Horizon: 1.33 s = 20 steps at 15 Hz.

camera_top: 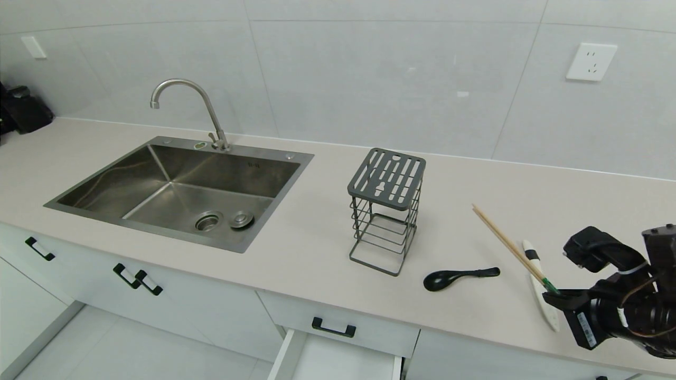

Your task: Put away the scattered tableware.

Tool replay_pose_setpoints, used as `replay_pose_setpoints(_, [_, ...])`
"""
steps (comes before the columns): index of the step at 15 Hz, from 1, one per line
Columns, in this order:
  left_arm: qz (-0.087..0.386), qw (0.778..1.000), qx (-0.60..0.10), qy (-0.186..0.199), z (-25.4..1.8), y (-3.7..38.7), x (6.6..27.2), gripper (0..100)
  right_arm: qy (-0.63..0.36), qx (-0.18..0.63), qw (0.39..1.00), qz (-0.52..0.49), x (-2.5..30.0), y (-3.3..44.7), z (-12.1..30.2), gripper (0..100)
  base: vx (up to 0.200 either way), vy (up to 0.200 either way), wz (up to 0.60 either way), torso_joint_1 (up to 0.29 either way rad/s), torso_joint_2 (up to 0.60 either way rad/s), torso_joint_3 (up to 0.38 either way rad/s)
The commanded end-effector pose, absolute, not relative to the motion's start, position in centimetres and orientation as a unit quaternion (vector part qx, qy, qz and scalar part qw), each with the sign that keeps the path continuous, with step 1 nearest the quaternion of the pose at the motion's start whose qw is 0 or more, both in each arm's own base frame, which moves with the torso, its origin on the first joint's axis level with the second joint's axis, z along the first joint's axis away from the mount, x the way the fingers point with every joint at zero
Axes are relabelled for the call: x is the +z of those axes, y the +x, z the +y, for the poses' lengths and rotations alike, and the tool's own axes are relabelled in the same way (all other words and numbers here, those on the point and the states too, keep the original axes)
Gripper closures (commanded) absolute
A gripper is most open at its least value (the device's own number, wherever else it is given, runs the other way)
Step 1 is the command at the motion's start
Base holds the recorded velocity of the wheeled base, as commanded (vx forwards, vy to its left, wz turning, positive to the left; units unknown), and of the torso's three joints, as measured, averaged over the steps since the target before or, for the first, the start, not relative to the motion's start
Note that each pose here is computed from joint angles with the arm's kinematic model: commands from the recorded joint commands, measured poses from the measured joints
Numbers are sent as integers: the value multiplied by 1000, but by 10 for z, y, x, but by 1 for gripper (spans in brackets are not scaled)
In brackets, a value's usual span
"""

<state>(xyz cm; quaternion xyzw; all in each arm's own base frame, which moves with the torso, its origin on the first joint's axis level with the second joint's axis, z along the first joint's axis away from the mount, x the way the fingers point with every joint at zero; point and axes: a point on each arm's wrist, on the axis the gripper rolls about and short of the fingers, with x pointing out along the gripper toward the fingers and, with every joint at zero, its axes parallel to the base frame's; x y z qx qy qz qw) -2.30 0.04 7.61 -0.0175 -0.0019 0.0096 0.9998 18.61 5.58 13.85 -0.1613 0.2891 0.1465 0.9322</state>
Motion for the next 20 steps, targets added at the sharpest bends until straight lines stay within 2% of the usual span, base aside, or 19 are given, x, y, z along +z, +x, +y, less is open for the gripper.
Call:
replay_pose_setpoints(1, [-2,1000,10,-18,0,-23,76,0,-168,148,937,267,144,170,50,100,0,0,0,0,0,0])
replay_pose_setpoints(3, [-2,1000,10,-18,0,-23,76,0,-183,150,937,258,147,168,50,100,0,0,0,0,0,0])
replay_pose_setpoints(5, [-2,1000,10,-18,0,-23,76,0,-238,162,934,211,161,171,51,100,0,0,0,0,0,0])
replay_pose_setpoints(11, [-2,1000,10,-18,0,-23,76,0,-252,196,937,141,192,187,61,100,0,0,0,0,0,0])
replay_pose_setpoints(14, [-2,1000,9,-18,0,-23,76,0,-253,251,927,115,202,197,86,100,0,0,0,0,0,0])
replay_pose_setpoints(18, [-2,1000,10,-18,0,-23,76,0,-261,311,908,101,199,199,119,100,0,0,0,0,0,0])
replay_pose_setpoints(20, [-2,1000,10,-18,0,-23,76,0,-256,328,906,73,211,207,137,100,0,0,0,0,0,0])
